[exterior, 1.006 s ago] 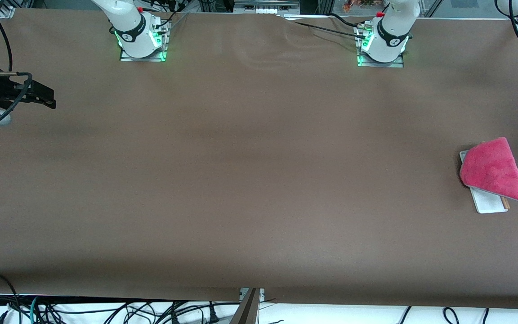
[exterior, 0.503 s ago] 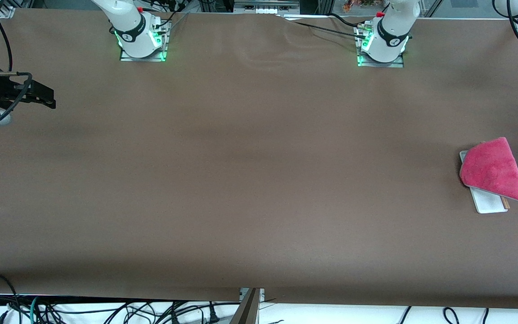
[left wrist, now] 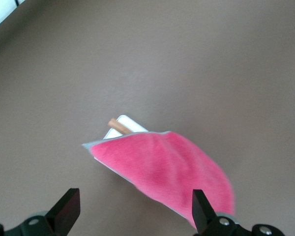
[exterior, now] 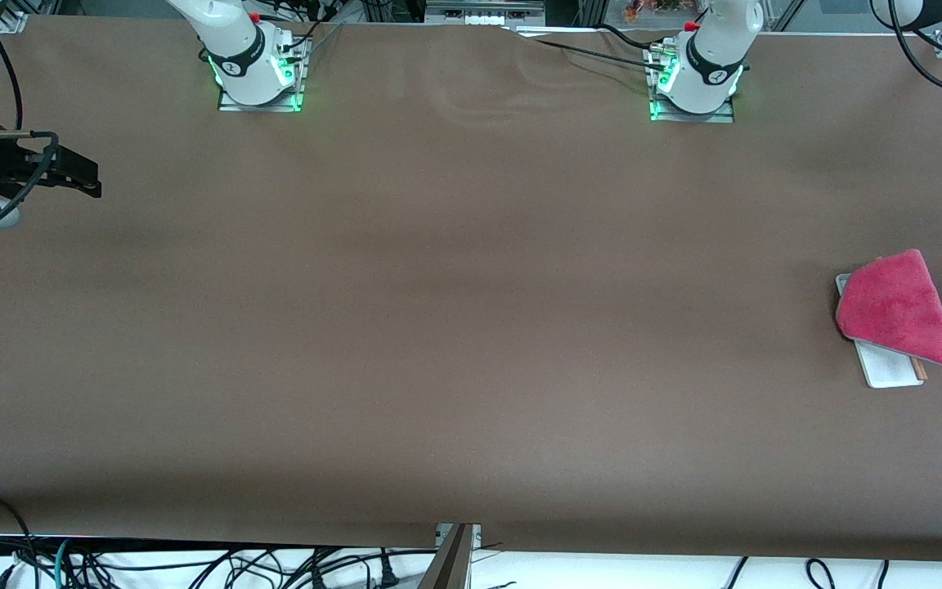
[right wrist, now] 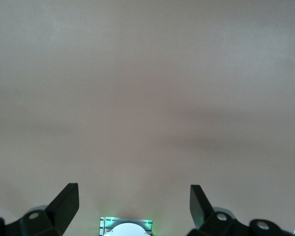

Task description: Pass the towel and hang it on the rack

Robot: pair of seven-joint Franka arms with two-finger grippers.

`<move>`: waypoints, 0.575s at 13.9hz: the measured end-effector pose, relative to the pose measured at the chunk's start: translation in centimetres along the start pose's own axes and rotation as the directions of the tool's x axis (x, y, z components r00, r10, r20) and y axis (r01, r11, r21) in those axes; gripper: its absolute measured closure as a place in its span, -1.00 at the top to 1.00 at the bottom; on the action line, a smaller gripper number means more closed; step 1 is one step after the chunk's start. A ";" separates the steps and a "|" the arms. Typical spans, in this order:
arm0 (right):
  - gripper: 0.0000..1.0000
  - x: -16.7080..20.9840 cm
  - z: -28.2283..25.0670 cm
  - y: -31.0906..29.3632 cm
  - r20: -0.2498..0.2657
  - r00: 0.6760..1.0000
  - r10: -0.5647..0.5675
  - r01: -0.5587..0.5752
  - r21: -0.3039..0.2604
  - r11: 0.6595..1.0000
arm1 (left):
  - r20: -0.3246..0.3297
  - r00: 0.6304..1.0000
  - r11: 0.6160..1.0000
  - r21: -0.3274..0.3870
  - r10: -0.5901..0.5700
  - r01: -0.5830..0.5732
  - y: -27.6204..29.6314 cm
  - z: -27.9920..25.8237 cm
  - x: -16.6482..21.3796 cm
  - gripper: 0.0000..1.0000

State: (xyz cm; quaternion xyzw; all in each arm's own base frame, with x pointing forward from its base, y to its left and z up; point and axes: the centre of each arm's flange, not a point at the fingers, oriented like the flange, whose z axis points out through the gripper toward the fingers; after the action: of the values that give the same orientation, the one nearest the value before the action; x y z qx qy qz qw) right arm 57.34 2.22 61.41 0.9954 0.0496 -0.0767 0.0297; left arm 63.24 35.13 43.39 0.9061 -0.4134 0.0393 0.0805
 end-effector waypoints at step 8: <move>1.00 0.0 0.0 0.0 0.000 1.000 0.001 -0.001 0.000 1.000 | 0.167 0.978 0.992 0.009 -0.123 0.123 11.1 -5.3 17.5 1.00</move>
State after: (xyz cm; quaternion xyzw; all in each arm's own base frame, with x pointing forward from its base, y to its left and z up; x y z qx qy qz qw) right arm 57.35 2.18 61.41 0.9954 0.0493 -0.0765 0.0297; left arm 66.29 15.92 52.30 0.9300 -0.3620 -0.0424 0.0484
